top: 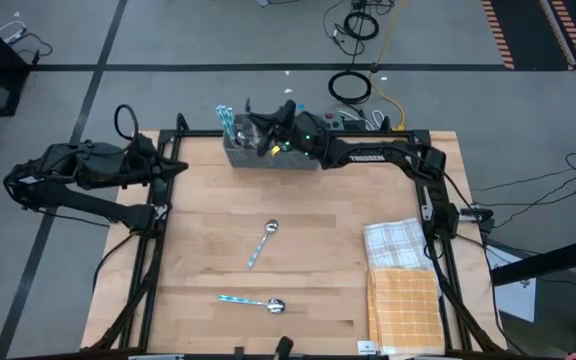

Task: Sort silverware
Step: Put the fork into the middle left section of the utensil holder

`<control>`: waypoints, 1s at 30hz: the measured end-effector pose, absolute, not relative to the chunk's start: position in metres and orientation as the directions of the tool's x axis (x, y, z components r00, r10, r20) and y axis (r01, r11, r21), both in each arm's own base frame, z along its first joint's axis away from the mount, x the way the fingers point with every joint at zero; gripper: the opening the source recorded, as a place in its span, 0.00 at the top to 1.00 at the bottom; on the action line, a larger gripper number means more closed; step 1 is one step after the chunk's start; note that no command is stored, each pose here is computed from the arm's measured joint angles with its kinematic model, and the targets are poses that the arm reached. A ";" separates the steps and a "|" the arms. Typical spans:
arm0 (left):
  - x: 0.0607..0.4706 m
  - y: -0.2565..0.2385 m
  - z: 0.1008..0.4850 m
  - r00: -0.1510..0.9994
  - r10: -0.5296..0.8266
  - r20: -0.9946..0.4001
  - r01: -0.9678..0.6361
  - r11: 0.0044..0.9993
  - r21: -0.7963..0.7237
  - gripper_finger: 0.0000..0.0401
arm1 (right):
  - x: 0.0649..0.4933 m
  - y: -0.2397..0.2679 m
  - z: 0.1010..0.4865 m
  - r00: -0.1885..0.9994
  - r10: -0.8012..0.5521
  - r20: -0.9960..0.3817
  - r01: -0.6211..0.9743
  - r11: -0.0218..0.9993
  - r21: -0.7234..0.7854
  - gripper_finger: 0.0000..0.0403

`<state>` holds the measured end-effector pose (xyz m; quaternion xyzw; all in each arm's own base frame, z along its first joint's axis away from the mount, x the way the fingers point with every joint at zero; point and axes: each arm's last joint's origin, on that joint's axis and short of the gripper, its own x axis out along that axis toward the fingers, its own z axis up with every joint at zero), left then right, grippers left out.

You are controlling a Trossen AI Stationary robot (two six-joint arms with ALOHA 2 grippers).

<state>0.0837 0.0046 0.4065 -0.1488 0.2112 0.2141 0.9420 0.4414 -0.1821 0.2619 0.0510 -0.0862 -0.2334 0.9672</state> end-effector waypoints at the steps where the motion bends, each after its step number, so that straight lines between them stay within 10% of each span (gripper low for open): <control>1: 0.084 0.005 0.407 0.818 0.344 -0.461 -0.465 0.867 -0.178 0.96 | 0.438 -0.186 0.256 0.873 -0.469 0.138 0.449 0.880 0.155 1.00; 30: 0.083 0.006 0.407 0.801 0.398 -0.448 -0.495 0.860 -0.121 0.96 | 0.425 -0.211 0.235 0.916 -0.396 0.061 0.386 0.913 0.135 1.00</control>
